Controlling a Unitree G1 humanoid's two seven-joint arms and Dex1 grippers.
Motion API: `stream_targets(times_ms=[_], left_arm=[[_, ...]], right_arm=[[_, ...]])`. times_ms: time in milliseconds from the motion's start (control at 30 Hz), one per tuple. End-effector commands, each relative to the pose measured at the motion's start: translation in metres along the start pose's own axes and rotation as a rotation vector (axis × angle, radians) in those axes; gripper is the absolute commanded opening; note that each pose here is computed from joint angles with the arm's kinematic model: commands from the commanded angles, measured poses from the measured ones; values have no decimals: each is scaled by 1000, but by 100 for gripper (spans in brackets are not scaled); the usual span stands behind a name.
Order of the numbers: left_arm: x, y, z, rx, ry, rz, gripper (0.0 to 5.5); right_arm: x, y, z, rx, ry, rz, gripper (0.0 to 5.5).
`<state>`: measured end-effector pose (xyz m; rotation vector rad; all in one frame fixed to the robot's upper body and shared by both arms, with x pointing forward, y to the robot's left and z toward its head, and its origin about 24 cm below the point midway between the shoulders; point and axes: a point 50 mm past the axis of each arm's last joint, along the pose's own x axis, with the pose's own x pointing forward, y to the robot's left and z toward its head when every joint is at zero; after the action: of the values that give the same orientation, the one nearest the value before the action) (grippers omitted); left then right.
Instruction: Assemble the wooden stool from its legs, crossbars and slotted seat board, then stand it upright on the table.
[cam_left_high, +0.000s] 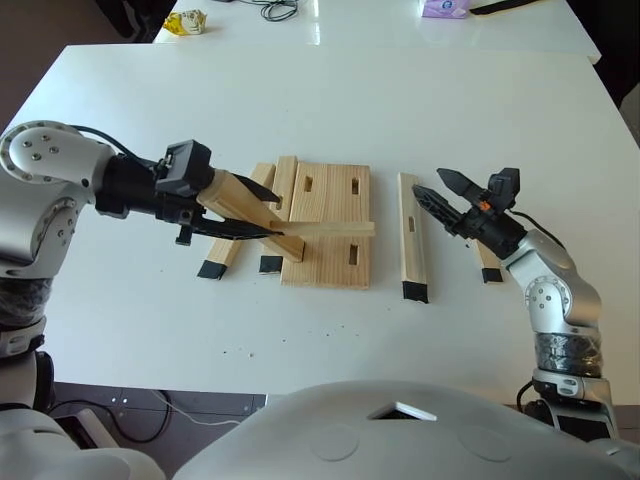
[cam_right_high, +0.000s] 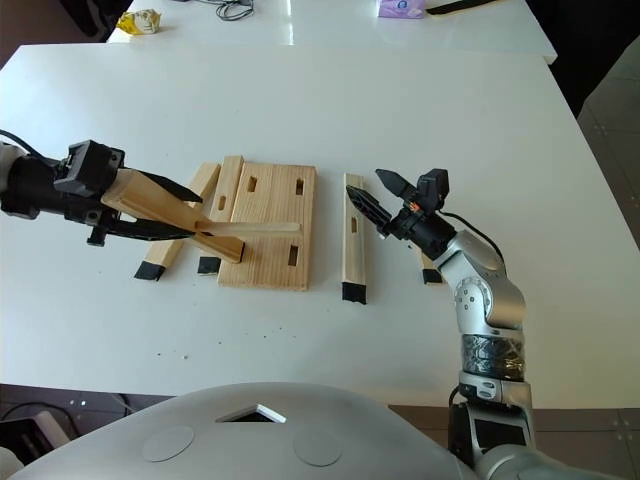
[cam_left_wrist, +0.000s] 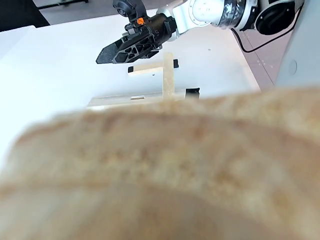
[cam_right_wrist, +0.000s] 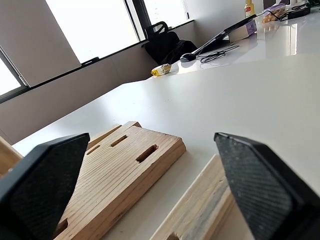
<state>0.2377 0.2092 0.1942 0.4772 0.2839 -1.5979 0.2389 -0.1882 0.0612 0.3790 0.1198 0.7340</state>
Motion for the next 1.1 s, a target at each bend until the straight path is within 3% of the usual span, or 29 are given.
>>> stream_targets(times_ms=[33, 467, 800, 1000, 1100], left_arm=[[17, -12, -28, -126, 108, -119, 206], [36, -35, -60, -218, 169, -61, 206], [47, -31, -59, -212, 132, -7, 205], [34, -18, -32, -171, -59, 87, 205], [25, -6, -14, -154, -137, 157, 264]], right_arm=[[1, 6, -1, 5, -11, 0, 458], [-4, 0, 1, 8, -6, -37, 458], [5, -7, 10, -14, 13, -9, 458], [3, -9, 9, -18, 23, -12, 458], [2, -11, 8, -18, 23, -20, 458]])
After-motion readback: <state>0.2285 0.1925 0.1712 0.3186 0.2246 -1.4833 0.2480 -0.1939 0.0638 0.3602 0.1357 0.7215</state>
